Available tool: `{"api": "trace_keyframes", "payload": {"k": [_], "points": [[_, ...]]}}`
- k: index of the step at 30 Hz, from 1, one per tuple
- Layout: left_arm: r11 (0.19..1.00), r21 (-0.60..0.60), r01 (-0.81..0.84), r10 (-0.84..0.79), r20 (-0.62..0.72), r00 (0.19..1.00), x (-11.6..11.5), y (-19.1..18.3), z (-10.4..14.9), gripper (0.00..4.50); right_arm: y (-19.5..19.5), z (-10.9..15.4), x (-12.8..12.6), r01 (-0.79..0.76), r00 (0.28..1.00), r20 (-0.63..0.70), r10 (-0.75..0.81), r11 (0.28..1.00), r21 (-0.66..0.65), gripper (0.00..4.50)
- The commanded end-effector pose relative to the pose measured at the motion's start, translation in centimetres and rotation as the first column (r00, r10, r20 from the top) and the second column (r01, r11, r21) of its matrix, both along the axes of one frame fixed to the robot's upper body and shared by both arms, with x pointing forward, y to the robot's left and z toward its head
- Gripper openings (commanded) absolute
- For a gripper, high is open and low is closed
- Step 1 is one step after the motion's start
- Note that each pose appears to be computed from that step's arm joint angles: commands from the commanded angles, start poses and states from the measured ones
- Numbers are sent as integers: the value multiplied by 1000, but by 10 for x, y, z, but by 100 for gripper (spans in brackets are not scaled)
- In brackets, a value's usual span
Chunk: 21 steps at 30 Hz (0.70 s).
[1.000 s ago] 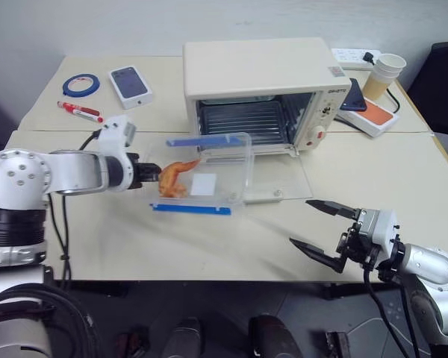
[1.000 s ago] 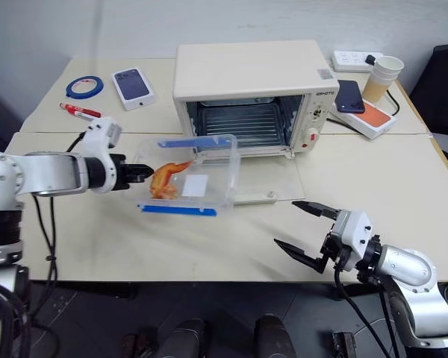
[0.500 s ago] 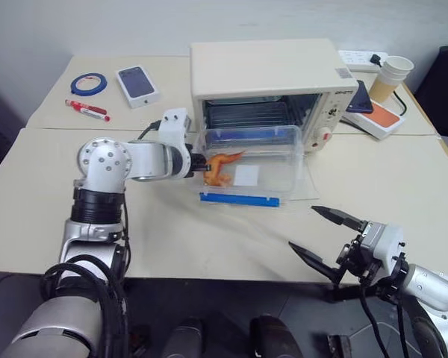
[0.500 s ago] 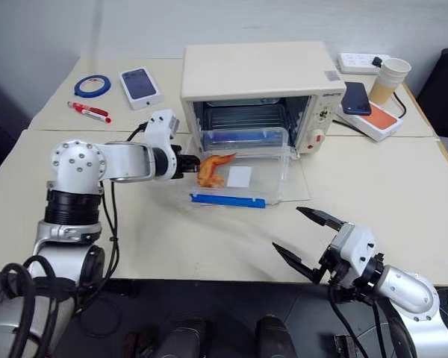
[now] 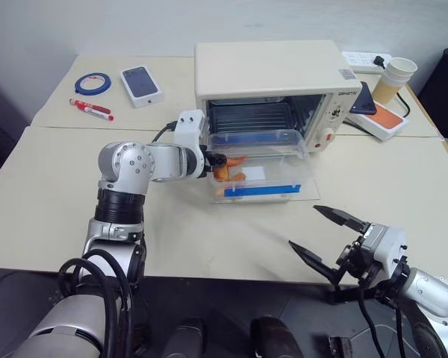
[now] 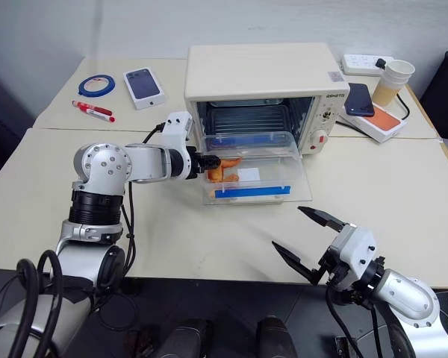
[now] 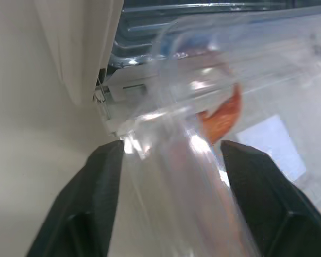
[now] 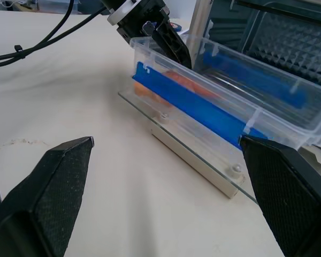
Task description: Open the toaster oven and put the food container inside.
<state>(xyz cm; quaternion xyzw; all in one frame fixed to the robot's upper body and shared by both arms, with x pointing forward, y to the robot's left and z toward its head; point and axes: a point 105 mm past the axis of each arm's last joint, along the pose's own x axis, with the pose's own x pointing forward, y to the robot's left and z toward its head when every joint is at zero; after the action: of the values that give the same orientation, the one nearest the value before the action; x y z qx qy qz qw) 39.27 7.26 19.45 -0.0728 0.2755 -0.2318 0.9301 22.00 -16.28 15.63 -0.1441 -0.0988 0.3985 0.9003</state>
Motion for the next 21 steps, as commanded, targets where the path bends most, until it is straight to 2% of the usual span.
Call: {"api": "trace_keyframes", "payload": {"k": [1,3,5,7,9,12,16,19,21], "points": [[998,-65,16,-10,97,995,1,4,24,413,-3,13,-3,6,999,48,-6,1000,3,450],[996,-86,24,-11,148,989,2,7,33,448,-4,14,-3,9,999,46,-9,1000,2,450],[992,-100,76,-53,217,975,1,10,46,448,-6,14,-2,10,999,44,-10,1000,-1,450],[969,-165,184,-120,337,934,-5,15,69,448,-6,13,-1,6,999,35,-6,1000,-6,450],[947,-191,260,-160,422,893,-9,22,83,448,-6,12,-1,0,1000,29,0,1000,-10,450],[913,-159,375,-252,502,827,-18,37,88,448,-7,11,-1,-12,1000,19,13,1000,-22,450],[865,-73,496,-375,562,737,-31,65,86,448,-9,10,-2,-35,999,-4,35,998,-44,450],[861,65,505,-458,531,713,-40,107,57,398,-10,7,-4,-74,996,-52,72,997,-37,450],[840,183,510,-530,478,701,-48,124,33,345,-9,6,-4,-90,993,-73,88,996,-29,450]]}}
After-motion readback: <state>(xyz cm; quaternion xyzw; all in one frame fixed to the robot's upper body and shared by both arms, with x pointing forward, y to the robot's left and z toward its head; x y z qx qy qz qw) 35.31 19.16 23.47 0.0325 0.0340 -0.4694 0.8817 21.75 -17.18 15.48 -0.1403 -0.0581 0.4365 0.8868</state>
